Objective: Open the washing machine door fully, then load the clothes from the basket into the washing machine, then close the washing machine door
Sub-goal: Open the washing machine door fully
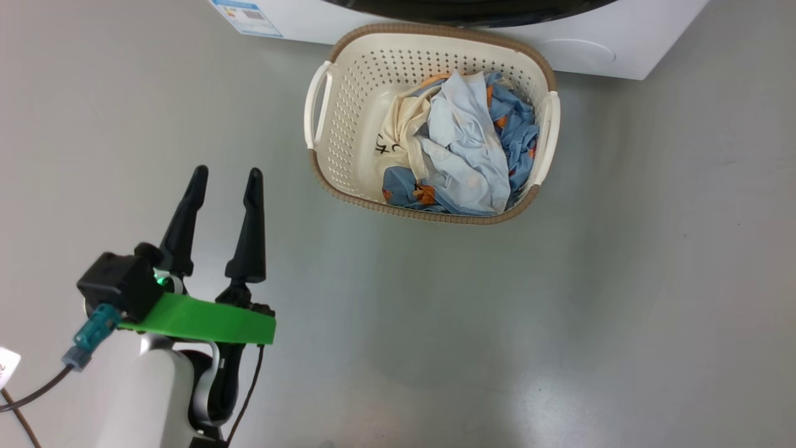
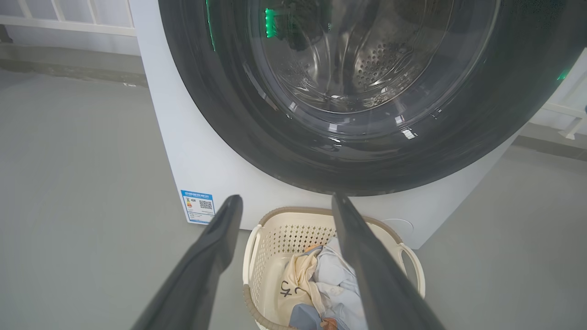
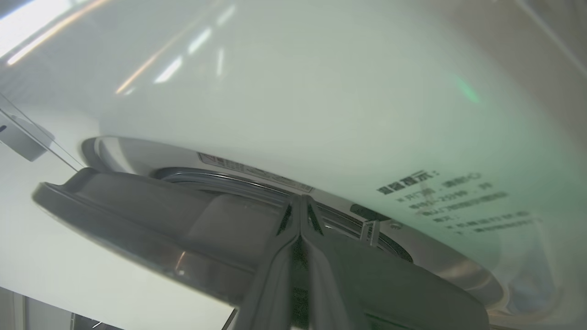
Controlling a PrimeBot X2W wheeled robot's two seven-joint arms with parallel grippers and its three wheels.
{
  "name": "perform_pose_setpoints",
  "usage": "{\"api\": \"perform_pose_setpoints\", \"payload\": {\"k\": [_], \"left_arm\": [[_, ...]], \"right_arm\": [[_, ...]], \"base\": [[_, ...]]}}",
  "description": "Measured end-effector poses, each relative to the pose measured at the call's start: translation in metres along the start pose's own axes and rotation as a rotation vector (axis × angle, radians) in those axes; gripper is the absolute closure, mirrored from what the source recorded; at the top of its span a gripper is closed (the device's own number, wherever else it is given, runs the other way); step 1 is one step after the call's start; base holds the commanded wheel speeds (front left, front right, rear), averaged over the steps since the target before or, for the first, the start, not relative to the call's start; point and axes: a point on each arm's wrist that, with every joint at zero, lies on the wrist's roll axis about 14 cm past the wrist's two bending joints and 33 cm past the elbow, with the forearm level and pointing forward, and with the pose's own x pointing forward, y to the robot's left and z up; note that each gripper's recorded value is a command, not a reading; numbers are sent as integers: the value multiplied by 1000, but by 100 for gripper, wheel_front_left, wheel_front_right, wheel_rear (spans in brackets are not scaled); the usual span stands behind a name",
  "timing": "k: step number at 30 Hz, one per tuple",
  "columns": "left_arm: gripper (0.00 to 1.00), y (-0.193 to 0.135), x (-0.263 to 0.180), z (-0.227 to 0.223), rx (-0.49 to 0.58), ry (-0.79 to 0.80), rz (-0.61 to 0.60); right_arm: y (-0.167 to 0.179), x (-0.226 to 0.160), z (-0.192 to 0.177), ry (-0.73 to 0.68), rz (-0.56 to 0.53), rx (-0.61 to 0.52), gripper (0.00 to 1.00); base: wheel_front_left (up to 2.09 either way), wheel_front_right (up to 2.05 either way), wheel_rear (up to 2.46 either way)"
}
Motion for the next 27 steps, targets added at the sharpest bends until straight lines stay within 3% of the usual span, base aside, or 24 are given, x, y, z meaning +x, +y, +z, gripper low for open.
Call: {"api": "perform_pose_setpoints", "payload": {"k": [12, 27], "left_arm": [[0, 3, -3, 7, -3, -14, 13], [0, 3, -34, 34, -3, -62, 24]], "right_arm": [[5, -1, -16, 107, -20, -26, 100], [25, -58, -71, 272, -35, -18, 100]], "base": [[0, 0, 0], [0, 0, 0]]}}
